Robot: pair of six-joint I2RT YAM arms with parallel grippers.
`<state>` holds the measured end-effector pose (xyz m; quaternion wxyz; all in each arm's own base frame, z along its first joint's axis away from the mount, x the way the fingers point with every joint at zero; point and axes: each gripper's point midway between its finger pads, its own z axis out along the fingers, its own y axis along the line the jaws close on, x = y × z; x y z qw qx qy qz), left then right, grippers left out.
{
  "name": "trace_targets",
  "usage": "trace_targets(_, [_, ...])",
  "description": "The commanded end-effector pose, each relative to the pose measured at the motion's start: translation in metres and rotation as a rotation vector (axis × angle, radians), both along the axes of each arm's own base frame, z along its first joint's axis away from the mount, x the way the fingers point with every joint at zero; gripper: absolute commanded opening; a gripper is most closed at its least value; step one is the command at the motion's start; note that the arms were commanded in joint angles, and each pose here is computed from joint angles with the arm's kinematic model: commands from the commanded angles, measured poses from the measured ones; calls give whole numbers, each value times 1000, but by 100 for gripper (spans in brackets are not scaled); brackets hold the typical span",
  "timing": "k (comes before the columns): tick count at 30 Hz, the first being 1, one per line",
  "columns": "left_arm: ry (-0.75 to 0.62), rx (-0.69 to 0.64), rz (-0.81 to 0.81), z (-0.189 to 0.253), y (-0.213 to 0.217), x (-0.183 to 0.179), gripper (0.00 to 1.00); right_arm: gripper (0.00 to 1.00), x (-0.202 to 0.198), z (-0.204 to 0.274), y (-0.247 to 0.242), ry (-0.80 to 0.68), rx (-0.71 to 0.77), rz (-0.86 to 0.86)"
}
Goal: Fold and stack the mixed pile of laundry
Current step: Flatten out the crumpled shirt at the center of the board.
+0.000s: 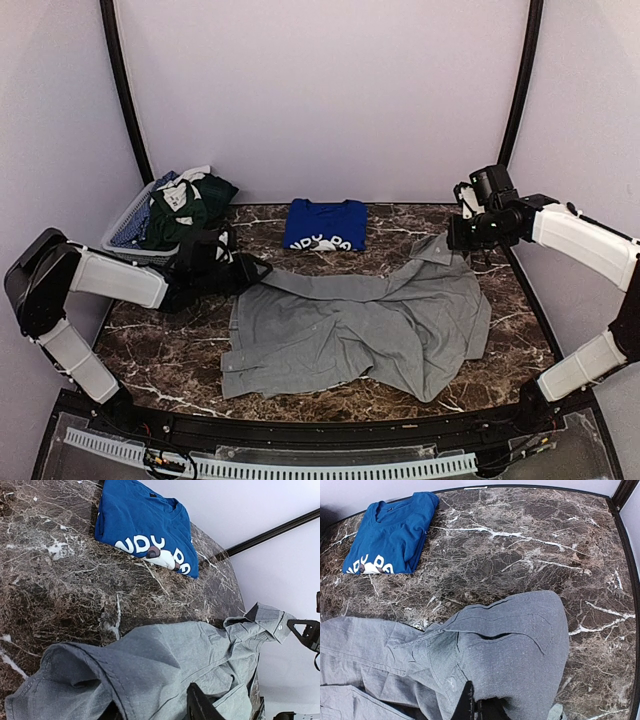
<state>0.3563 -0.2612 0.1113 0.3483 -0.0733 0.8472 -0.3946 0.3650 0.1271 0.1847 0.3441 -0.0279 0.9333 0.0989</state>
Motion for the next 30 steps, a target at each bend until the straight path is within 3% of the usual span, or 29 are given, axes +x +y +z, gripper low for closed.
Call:
trace_targets(1, [-76,-45,-1,38,-1,6,37,0,7,17,0,-61,13,7])
trace_targets(4, [-71,-42,4,39,0,6,38,0,7,17,0,-61,13,8])
trace_targets(7, [-63,-47,13,39,2,5,51,0,7,18,0,-61,16,7])
trace_targets(9, [-64,-51,16,41,3,4,44,0,7,18,0,-62,16,9])
trace_targets(16, [-88,-54,21,52,8,3,3,0,7,28,1,-83,27,20])
trace_targets(21, [-118,-50,20,74,11,3,0,0,1,63,0,-157,39,41])
trace_targets(26, [-222,12,88,145,38,-7,0,0,-19,130,-12,-303,47,35])
trace_targets(29, [-336,13,146,212,62,-23,0,0,-37,172,-22,-400,56,22])
trace_targets(30, [-329,58,160,213,70,-28,0,0,-45,185,-25,-430,60,19])
